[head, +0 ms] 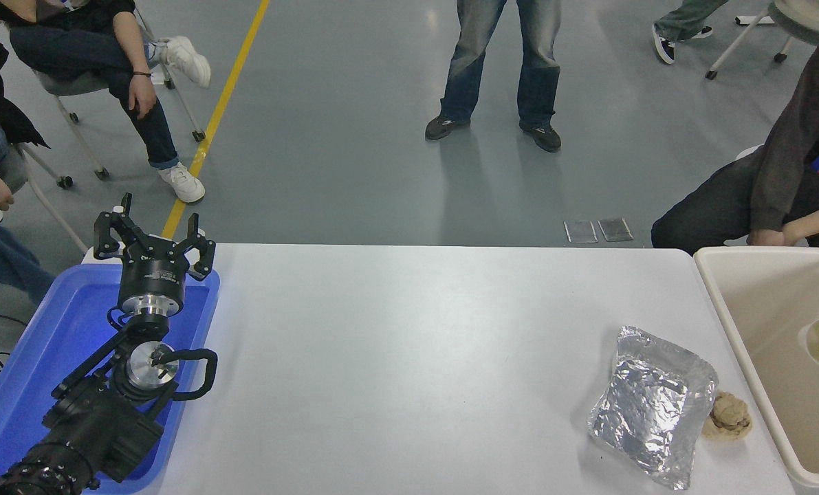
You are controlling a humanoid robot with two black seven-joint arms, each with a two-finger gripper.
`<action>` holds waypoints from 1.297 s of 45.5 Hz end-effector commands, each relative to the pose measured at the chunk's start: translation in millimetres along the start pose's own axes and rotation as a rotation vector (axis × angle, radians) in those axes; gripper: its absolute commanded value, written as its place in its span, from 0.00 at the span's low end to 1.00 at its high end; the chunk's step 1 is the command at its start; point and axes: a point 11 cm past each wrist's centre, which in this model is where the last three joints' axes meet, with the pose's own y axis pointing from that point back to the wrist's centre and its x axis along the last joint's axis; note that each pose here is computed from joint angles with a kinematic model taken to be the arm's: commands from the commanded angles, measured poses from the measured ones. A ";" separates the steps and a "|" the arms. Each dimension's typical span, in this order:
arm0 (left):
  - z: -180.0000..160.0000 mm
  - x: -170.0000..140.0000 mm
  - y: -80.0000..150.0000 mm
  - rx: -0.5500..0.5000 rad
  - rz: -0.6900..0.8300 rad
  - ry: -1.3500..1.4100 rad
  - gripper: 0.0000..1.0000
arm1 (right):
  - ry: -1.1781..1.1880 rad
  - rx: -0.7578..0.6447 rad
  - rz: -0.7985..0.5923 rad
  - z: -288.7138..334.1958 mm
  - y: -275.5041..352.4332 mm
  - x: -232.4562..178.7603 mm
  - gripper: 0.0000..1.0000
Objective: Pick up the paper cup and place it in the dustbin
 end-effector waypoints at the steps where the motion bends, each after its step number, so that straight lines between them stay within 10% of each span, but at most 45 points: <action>1: 0.0 -0.4 -0.2 0.000 -0.001 0.000 0.99 | -0.024 0.009 0.007 -9.8 -5.0 -13.8 0.48; 3: 0.1 0.0 -0.1 0.000 0.000 0.000 0.99 | -0.032 0.016 0.008 -13.1 -5.3 -13.3 0.78; 9: 0.1 0.0 -0.1 0.000 0.000 0.000 0.99 | -0.062 0.029 0.011 -18.2 -5.6 -12.0 1.00; 28: -0.1 -0.4 -0.2 0.001 -0.001 0.000 0.99 | -0.072 0.179 -0.006 -56.4 16.2 35.9 1.00; 59: -0.1 -0.4 -0.2 0.001 -0.001 0.000 0.99 | 0.221 0.532 -0.541 -170.0 270.0 129.8 1.00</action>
